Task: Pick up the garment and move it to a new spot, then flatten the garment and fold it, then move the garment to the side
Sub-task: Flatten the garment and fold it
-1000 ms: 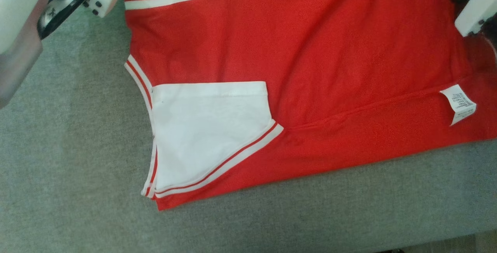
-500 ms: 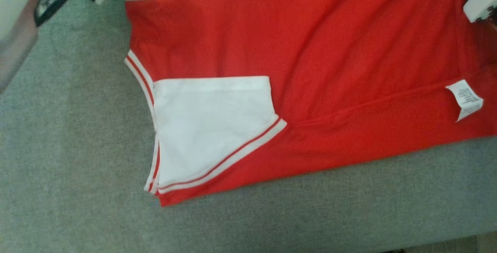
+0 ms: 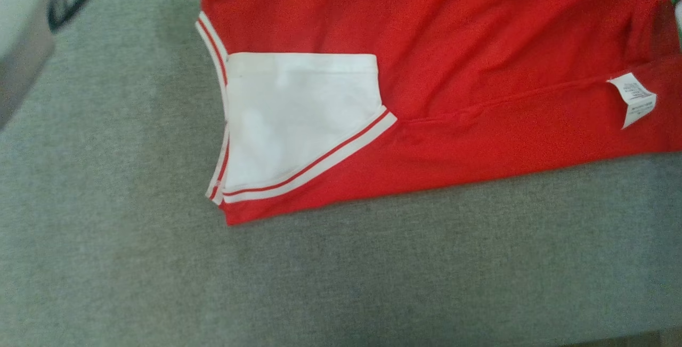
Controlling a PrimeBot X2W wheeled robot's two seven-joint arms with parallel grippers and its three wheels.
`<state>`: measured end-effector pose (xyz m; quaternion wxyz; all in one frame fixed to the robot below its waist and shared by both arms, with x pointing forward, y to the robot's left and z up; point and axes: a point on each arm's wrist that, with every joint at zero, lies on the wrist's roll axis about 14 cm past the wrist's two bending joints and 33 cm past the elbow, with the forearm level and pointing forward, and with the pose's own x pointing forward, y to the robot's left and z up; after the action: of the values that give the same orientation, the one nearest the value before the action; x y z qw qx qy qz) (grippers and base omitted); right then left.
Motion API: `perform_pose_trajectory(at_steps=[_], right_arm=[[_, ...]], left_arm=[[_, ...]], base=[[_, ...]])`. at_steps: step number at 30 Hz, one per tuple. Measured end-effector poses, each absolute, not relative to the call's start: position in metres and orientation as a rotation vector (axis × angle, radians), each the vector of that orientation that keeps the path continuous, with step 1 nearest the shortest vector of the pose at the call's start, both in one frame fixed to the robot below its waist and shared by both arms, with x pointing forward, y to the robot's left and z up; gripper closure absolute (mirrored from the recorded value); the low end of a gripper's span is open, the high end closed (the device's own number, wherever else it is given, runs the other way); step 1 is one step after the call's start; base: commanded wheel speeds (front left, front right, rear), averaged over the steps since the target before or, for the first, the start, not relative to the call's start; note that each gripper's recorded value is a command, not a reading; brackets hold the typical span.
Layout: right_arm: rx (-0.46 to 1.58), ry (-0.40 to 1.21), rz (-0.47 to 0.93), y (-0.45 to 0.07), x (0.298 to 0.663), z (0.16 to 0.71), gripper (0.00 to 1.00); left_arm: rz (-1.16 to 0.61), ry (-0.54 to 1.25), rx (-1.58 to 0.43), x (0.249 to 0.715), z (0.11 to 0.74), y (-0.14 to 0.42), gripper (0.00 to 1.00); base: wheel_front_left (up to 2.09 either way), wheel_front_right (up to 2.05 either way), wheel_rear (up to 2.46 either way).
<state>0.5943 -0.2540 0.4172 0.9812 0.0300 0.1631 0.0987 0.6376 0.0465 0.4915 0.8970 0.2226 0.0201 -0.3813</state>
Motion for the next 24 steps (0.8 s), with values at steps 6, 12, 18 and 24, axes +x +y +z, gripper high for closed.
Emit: perform_pose_trajectory(at_steps=[6,12,18,24], right_arm=[[0.078,0.357,0.193,-0.261,0.557,0.406,1.00],[0.104,0.336,0.195,-0.259,0.535,0.415,1.00],[0.104,0.350,0.183,-0.264,0.508,0.414,1.00],[0.105,0.349,0.156,-0.271,0.492,0.413,1.00]], left_arm=[[-0.808,0.062,0.414,0.588,0.487,0.058,1.00],[-0.790,0.088,0.426,0.540,0.486,0.079,1.00],[-0.797,0.127,0.372,0.492,0.493,0.081,1.00],[-0.815,0.209,0.309,0.443,0.489,0.076,1.00]], base=[[0.00,0.00,0.00],[0.00,0.00,0.00],[0.00,0.00,0.00],[0.00,0.00,0.00]])
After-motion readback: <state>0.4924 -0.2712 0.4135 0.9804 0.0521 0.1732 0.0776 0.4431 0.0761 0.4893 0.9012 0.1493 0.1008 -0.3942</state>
